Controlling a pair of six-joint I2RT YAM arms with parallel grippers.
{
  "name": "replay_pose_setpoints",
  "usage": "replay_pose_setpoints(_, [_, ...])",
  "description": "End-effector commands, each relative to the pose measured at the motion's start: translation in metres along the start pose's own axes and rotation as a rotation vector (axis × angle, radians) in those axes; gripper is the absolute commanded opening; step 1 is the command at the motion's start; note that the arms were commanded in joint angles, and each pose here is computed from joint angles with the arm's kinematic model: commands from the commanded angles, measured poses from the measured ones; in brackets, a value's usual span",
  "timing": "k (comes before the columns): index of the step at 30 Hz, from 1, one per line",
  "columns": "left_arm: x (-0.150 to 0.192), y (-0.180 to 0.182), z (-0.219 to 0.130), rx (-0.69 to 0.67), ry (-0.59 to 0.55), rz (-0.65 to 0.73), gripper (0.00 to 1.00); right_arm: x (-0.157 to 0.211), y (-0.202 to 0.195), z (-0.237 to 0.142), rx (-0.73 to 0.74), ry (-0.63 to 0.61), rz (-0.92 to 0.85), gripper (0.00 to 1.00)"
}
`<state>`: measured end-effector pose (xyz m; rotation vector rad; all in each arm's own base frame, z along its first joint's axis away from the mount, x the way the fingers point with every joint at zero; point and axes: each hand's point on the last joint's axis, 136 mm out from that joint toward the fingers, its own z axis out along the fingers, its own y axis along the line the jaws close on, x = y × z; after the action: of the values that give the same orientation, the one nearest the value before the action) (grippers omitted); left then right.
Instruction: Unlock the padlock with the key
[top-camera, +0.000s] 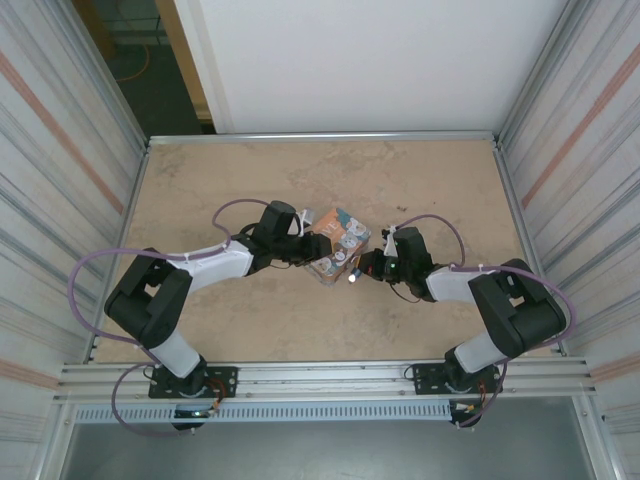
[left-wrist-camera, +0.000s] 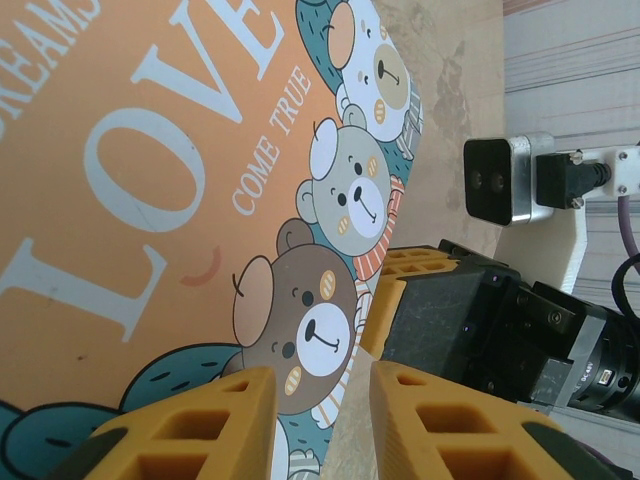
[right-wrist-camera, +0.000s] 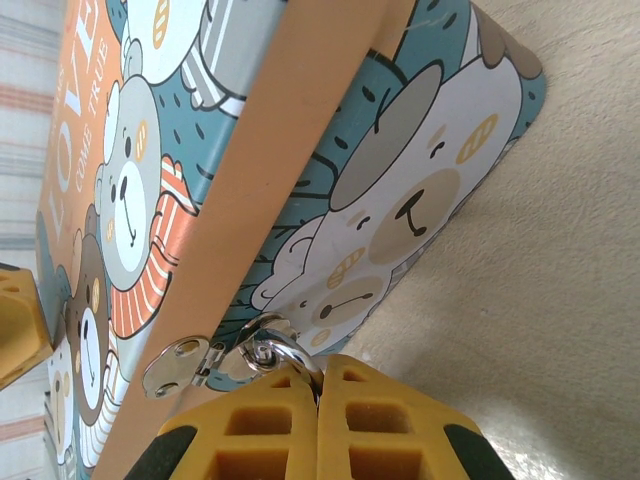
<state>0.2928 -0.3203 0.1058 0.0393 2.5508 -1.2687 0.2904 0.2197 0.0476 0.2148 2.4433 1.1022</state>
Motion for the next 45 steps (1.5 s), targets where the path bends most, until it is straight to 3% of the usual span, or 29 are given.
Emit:
replay_pose_setpoints(1, [0.046, 0.054, 0.009, -0.158, 0.138, -0.112, 0.32, -0.017, 0.016, 0.002, -0.044, -0.057, -0.016, 0.00])
replay_pose_setpoints(45, [0.047, 0.055, 0.009, -0.163, 0.139, -0.112, 0.32, -0.037, 0.021, 0.003, -0.040, -0.117, 0.013, 0.00])
